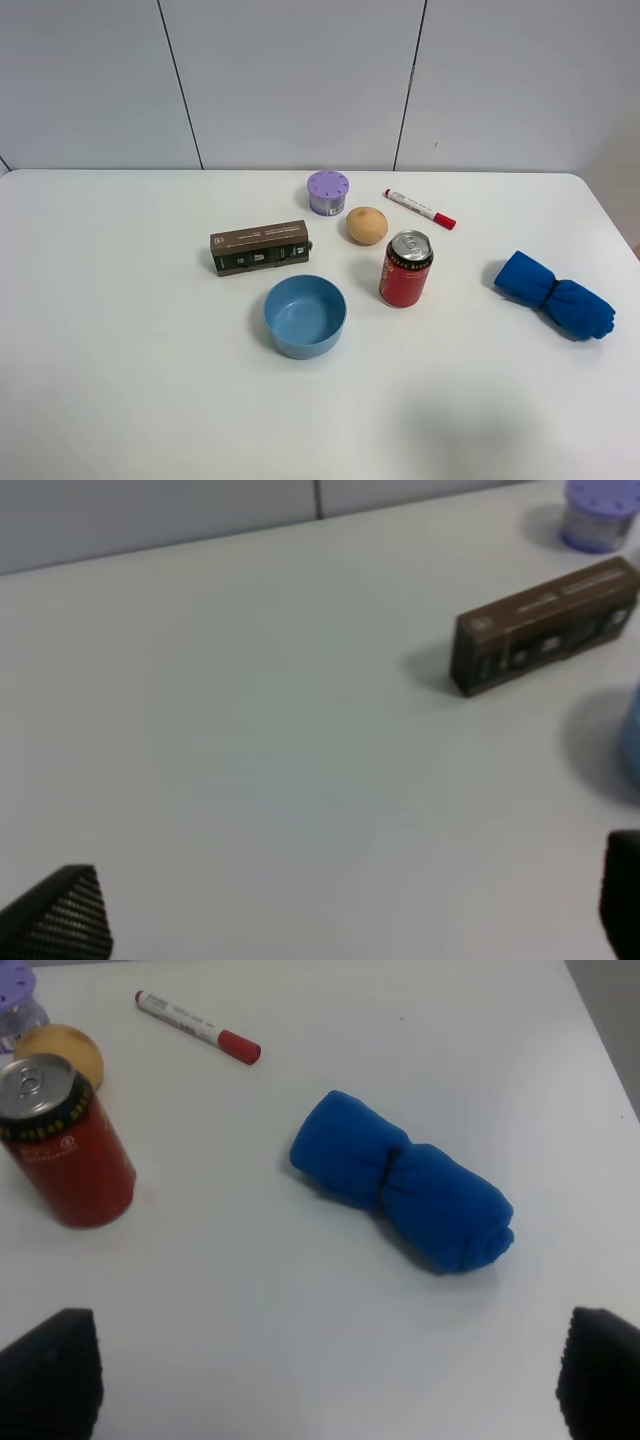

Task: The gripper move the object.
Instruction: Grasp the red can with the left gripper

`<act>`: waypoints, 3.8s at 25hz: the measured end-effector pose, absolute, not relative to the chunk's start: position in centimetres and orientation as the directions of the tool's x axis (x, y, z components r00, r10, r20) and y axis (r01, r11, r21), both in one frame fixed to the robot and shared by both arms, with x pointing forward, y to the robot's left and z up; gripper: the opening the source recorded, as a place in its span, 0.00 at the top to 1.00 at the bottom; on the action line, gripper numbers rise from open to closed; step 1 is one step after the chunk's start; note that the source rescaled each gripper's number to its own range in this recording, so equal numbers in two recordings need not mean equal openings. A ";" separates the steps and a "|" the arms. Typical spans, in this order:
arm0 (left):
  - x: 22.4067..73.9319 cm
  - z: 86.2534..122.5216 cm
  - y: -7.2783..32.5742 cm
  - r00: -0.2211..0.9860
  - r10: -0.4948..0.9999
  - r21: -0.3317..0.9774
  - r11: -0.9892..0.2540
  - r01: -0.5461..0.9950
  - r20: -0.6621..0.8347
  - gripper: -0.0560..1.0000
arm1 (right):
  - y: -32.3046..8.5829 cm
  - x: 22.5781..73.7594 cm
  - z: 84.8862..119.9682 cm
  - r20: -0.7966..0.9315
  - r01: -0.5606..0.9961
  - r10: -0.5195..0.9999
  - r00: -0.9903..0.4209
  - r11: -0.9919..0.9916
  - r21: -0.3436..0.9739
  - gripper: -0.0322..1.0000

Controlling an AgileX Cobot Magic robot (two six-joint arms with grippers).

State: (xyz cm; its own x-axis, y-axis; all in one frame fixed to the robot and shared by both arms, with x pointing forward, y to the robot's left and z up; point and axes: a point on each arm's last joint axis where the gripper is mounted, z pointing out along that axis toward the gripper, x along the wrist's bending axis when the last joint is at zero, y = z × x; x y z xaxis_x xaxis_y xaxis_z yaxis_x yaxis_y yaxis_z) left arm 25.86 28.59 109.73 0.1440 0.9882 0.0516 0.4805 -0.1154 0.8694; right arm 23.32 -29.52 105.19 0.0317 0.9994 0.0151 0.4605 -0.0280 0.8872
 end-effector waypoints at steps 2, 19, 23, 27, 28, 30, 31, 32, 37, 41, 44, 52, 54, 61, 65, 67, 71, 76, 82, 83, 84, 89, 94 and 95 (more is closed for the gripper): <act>27.4 110.7 28.5 0.184 0.981 0.849 -0.142 0.509 0.054 0.00 | -29.5 23.3 105.2 0.015 0.460 0.999 0.032 -0.028 0.887 0.00; 44.2 112.8 26.5 0.432 0.901 0.726 -0.321 0.609 0.036 0.00 | -29.5 23.3 105.2 0.015 0.460 0.999 0.032 -0.028 0.887 0.00; 47.1 112.9 22.1 0.549 0.834 0.757 -0.387 0.527 0.044 0.00 | -29.5 23.3 105.2 0.015 0.460 0.999 0.032 -0.028 0.887 0.00; 48.6 112.4 16.7 0.659 0.752 0.763 -0.435 0.478 0.016 0.00 | -29.5 23.3 105.2 0.015 0.460 0.999 0.032 -0.028 0.887 0.00; 48.9 112.1 15.4 0.681 0.732 0.759 -0.449 0.472 0.009 0.00 | -29.5 23.3 105.2 0.015 0.460 0.999 0.032 -0.028 0.887 0.00; 49.3 111.7 12.6 0.729 0.684 0.754 -0.480 0.449 0.002 0.00 | -29.5 23.3 105.2 0.015 0.460 0.999 0.032 -0.028 0.887 0.00; 49.3 111.6 11.3 0.752 0.659 0.752 -0.495 0.435 -0.002 0.00 | -29.5 23.3 105.2 0.015 0.460 0.999 0.032 -0.028 0.887 0.00; 49.5 111.2 10.1 0.768 0.640 0.743 -0.511 0.432 -0.007 0.00 | -29.5 23.3 105.2 0.015 0.460 0.999 0.032 -0.028 0.887 0.00; 49.8 109.5 4.6 0.843 0.538 0.714 -0.592 0.373 0.006 0.00 | -29.5 23.3 105.2 0.015 0.460 0.999 0.032 -0.028 0.887 0.00; 49.9 108.0 1.5 0.884 0.462 0.679 -0.673 0.293 0.076 0.00 | -29.5 23.3 105.2 0.015 0.460 0.999 0.032 -0.028 0.887 0.00; 50.0 106.7 -0.4 0.901 0.424 0.658 -0.705 0.264 0.092 0.00 | -29.5 23.3 105.2 0.015 0.460 0.999 0.032 -0.028 0.887 0.00; 52.2 104.0 -3.8 0.903 0.418 0.661 -0.706 0.256 0.097 0.00 | -29.5 23.3 105.2 0.015 0.460 0.999 0.032 -0.028 0.887 0.00; 52.7 103.3 -4.4 0.902 0.420 0.659 -0.706 0.259 0.095 0.00 | -29.5 23.3 105.2 0.015 0.460 0.999 0.032 -0.028 0.887 0.00; 53.7 99.5 -5.8 0.903 0.421 0.628 -0.726 0.280 0.084 0.00 | -29.5 23.3 105.2 0.015 0.460 0.999 0.032 -0.028 0.887 0.00; 54.0 97.8 -6.3 0.902 0.423 0.621 -0.730 0.285 0.082 0.00 | -29.5 23.3 105.2 0.015 0.460 0.999 0.032 -0.028 0.887 0.00; 54.2 97.3 -6.5 0.900 0.427 0.626 -0.726 0.284 0.086 0.00 | -29.5 23.3 105.2 0.015 0.460 0.999 0.032 -0.028 0.887 0.00; 54.6 96.2 -6.8 0.896 0.434 0.633 -0.720 0.284 0.091 0.00 | -29.5 23.3 105.2 0.015 0.460 0.999 0.032 -0.028 0.887 0.00; 54.7 95.0 -7.1 0.895 0.437 0.629 -0.722 0.289 0.090 0.00 | -29.5 23.3 105.2 0.015 0.460 0.999 0.032 -0.028 0.887 0.00; 55.0 94.8 -7.4 0.889 0.445 0.652 -0.705 0.278 0.103 0.00 | -29.5 23.3 105.2 0.015 0.460 0.999 0.032 -0.028 0.887 0.00; 55.0 94.8 -7.4 0.889 0.446 0.655 -0.703 0.276 0.104 0.00 | -29.5 23.3 105.2 0.015 0.460 0.999 0.032 -0.028 0.887 0.00; 55.0 94.8 -7.5 0.888 0.447 0.659 -0.700 0.274 0.106 0.00 | -29.5 23.3 105.2 0.015 0.460 0.999 0.032 -0.028 0.887 0.00; 55.3 93.2 -7.7 0.888 0.448 0.648 -0.708 0.281 0.105 0.00 | -29.5 23.3 105.2 0.015 0.460 0.999 0.032 -0.028 0.887 0.00; 55.6 91.8 -8.1 0.887 0.450 0.642 -0.712 0.285 0.104 0.00 | -29.5 23.3 105.2 0.015 0.460 0.999 0.032 -0.028 0.887 0.00; 55.8 91.7 -8.3 0.887 0.450 0.644 -0.710 0.284 0.105 0.00 | -29.5 23.3 105.2 0.015 0.460 0.999 0.032 -0.028 0.887 0.00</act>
State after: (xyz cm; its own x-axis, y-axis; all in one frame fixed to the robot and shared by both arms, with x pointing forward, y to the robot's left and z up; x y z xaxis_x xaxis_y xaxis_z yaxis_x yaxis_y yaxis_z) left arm 55.80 -8.31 91.71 0.8869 0.4498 0.1052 0.2838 -0.7101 0.6443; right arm 23.32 -29.52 105.19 0.0317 0.9994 0.0151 0.4605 -0.0280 0.8872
